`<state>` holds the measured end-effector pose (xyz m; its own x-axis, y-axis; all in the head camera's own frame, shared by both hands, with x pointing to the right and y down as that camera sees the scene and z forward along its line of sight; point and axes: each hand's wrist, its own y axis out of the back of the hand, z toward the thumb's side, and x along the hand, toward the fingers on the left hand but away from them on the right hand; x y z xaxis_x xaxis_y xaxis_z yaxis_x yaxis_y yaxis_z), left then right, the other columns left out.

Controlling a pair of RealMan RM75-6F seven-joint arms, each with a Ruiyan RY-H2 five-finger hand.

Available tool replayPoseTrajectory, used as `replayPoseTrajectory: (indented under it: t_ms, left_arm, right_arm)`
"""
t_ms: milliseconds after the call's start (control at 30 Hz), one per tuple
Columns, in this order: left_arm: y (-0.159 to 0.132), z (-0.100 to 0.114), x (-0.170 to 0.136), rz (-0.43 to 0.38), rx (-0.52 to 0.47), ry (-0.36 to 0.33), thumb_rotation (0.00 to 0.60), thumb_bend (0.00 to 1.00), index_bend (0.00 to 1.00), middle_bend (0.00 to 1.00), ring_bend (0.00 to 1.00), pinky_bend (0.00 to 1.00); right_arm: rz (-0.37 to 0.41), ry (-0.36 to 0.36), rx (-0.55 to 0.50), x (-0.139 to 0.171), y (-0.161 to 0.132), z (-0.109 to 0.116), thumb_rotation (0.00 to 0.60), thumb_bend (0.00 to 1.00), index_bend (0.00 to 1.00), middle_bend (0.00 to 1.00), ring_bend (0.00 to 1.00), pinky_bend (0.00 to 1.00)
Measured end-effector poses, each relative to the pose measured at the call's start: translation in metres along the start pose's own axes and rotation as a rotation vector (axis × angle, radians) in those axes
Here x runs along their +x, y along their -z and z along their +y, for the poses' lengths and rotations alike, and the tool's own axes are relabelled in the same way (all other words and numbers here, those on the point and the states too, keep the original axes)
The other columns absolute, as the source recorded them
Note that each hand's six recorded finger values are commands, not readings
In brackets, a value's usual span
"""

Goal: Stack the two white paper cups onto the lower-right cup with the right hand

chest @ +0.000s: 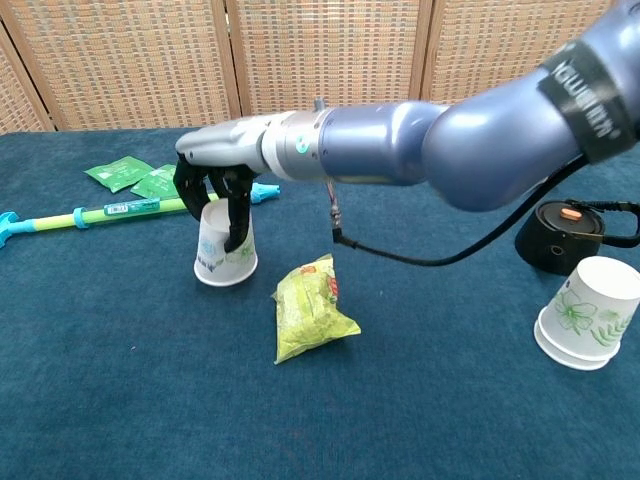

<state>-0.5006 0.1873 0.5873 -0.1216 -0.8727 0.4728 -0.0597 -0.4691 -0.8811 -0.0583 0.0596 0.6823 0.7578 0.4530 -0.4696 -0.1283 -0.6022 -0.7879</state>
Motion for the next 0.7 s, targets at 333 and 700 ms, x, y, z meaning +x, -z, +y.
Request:
replayPoseTrajectory:
  t_ms: [333,700]
  left_arm:
    - [-0.004,0.002,-0.004,-0.019,0.001,-0.013,0.6,0.0,0.0,0.0,0.0,0.0]
    - [-0.01,0.002,-0.01,-0.04,-0.007,-0.014,0.6,0.0,0.0,0.0,0.0,0.0]
  right_arm:
    - [-0.036,0.056,0.044,0.04,0.03,0.05,0.6,0.37,0.56,0.56,0.48,0.49]
    - [-0.194,-0.012,0.126,0.148,0.081,0.074,0.6,0.4,0.56,0.55,0.49,0.5]
